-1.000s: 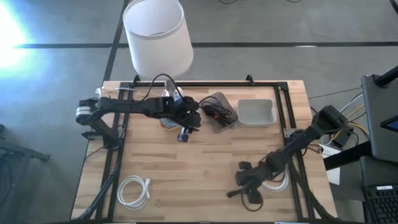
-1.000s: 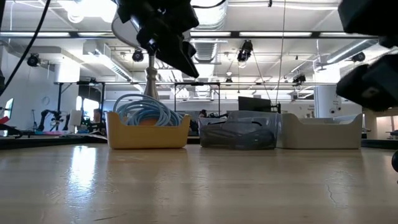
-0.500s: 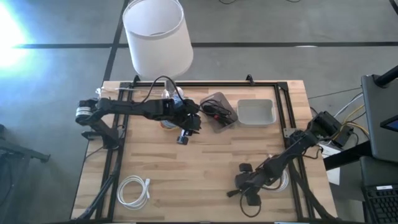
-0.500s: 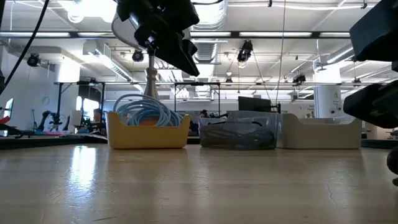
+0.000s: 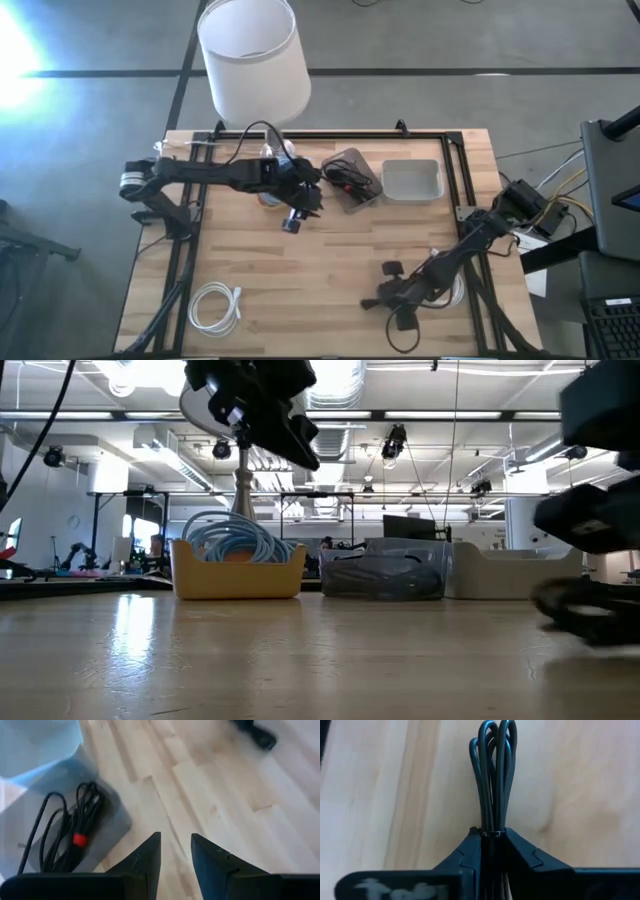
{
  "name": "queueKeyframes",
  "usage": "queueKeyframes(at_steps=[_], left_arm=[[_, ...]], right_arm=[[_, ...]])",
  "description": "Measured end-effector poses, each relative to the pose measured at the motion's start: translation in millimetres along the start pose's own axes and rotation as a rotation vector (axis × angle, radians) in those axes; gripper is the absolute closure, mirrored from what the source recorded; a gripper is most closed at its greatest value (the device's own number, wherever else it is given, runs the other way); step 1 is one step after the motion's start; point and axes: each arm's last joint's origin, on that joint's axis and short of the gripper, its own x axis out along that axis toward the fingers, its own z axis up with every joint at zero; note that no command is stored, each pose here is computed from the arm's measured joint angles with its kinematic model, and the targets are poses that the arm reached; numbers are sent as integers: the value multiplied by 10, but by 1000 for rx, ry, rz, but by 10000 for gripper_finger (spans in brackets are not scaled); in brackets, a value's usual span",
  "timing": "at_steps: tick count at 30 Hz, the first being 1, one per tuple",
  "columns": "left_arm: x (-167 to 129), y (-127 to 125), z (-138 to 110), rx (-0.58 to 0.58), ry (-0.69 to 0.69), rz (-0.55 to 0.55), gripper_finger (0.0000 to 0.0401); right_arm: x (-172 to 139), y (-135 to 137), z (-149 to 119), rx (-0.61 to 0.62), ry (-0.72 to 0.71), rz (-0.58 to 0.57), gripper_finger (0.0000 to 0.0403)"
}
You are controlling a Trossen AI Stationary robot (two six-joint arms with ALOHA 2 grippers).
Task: Pick & Place USB Port
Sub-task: Put the black charger cable into the black bin
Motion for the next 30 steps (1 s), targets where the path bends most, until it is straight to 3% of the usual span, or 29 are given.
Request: queueKeyframes(at_steps=[6,15,18,24,30], left_arm=[[-283,-37,84,21,-73,22,291],[-715,-118,146,37,-151,66,291],[-786,-138,142,37,-165,74,291],[-768,-166,75,27,-146,65,291],[-622,-208,-84,14,-101,42,291]], right_arm=[[-167,-139,272,24,-164,-116,342],[-659,-829,618,248,-475,-617,340],[-910,-1106,726,350,-561,-718,340],[-1204,-1707,815,514,-595,-787,339],[-1043,-2242,801,616,-486,-583,339]])
